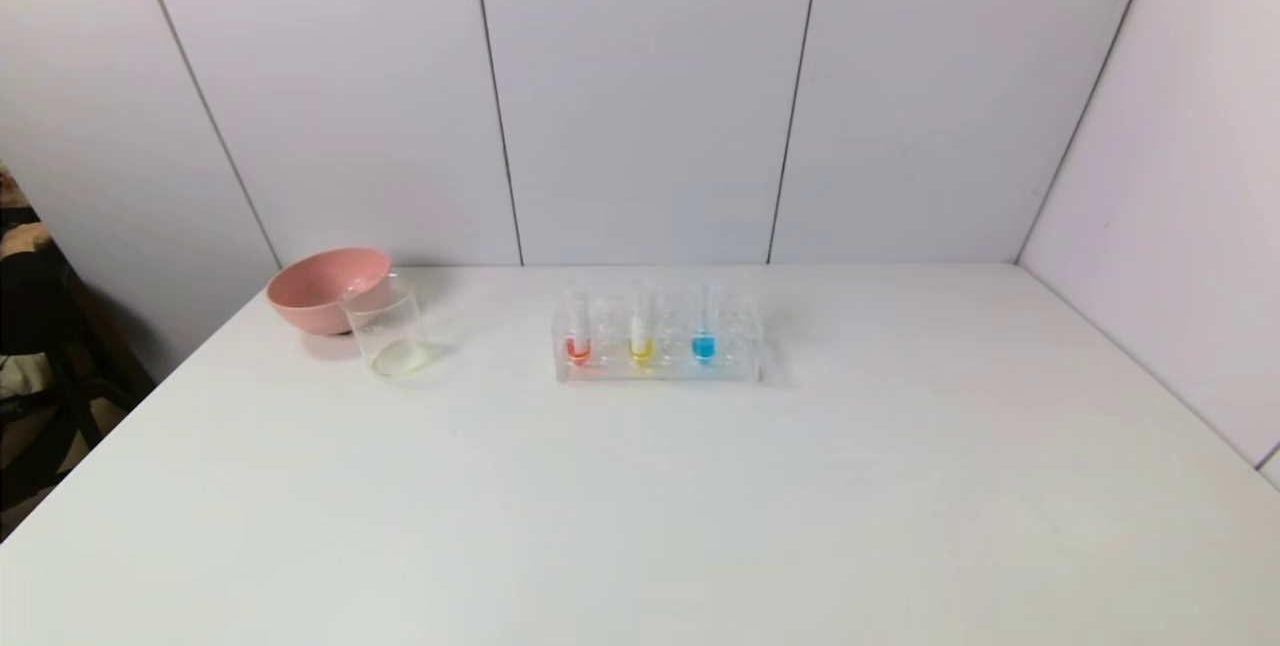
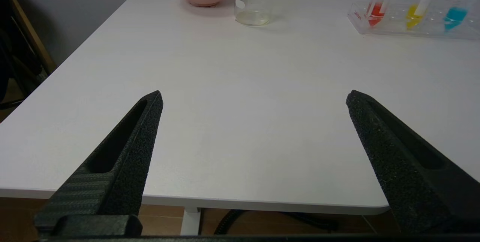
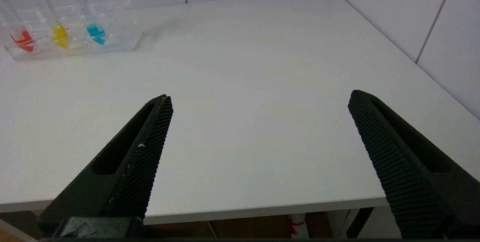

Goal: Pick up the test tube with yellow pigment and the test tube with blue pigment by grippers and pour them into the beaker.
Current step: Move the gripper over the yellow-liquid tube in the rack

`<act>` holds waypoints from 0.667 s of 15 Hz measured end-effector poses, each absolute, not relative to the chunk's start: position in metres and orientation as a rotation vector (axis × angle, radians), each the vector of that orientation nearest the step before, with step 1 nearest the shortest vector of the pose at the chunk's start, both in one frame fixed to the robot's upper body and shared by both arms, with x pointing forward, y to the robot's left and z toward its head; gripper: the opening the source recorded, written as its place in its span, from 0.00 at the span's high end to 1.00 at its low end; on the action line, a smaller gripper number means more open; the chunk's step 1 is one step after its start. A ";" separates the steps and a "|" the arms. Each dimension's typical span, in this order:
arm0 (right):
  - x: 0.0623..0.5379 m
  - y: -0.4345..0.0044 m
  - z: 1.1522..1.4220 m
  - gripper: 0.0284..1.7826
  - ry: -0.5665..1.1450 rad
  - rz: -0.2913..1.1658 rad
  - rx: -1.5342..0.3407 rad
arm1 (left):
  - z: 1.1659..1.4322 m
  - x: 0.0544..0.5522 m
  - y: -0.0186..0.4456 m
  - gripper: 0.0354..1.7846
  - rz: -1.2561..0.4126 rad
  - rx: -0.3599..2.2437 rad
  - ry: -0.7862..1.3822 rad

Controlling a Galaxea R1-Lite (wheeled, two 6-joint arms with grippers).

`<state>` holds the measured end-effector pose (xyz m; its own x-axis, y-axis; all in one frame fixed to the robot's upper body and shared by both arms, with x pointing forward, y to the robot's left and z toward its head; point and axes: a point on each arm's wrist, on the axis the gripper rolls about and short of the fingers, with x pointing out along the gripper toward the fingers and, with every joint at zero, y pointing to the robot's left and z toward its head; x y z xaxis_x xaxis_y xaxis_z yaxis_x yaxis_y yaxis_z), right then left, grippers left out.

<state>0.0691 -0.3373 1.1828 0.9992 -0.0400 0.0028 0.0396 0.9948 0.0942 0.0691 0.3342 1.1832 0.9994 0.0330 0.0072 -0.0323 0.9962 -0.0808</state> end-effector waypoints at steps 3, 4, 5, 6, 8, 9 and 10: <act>0.069 -0.337 1.183 0.04 -0.005 -0.040 0.095 | 1.184 0.069 0.334 0.04 0.031 -0.083 -0.011; 0.069 -0.337 1.183 0.04 -0.005 -0.040 0.095 | 1.184 0.069 0.334 0.04 0.031 -0.084 -0.011; 0.069 -0.337 1.183 0.04 -0.005 -0.040 0.095 | 1.184 0.069 0.334 0.04 0.031 -0.083 -0.011; 0.069 -0.337 1.183 0.04 -0.005 -0.040 0.095 | 1.184 0.069 0.334 0.04 0.030 -0.083 -0.011; 0.069 -0.337 1.183 0.04 -0.005 -0.040 0.095 | 1.183 0.069 0.334 0.04 0.030 -0.083 -0.009; 0.069 -0.337 1.183 0.04 -0.005 -0.040 0.095 | 1.183 0.069 0.334 0.04 0.031 -0.082 -0.009; 0.069 -0.337 1.183 0.04 -0.005 -0.040 0.095 | 1.183 0.069 0.334 0.04 0.034 -0.083 -0.010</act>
<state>0.0691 -0.3373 1.1828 0.9992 -0.0400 0.0028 0.0395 0.9947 0.0946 0.0691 0.3342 1.1834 0.9994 0.0345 0.0089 -0.0336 0.9960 -0.0828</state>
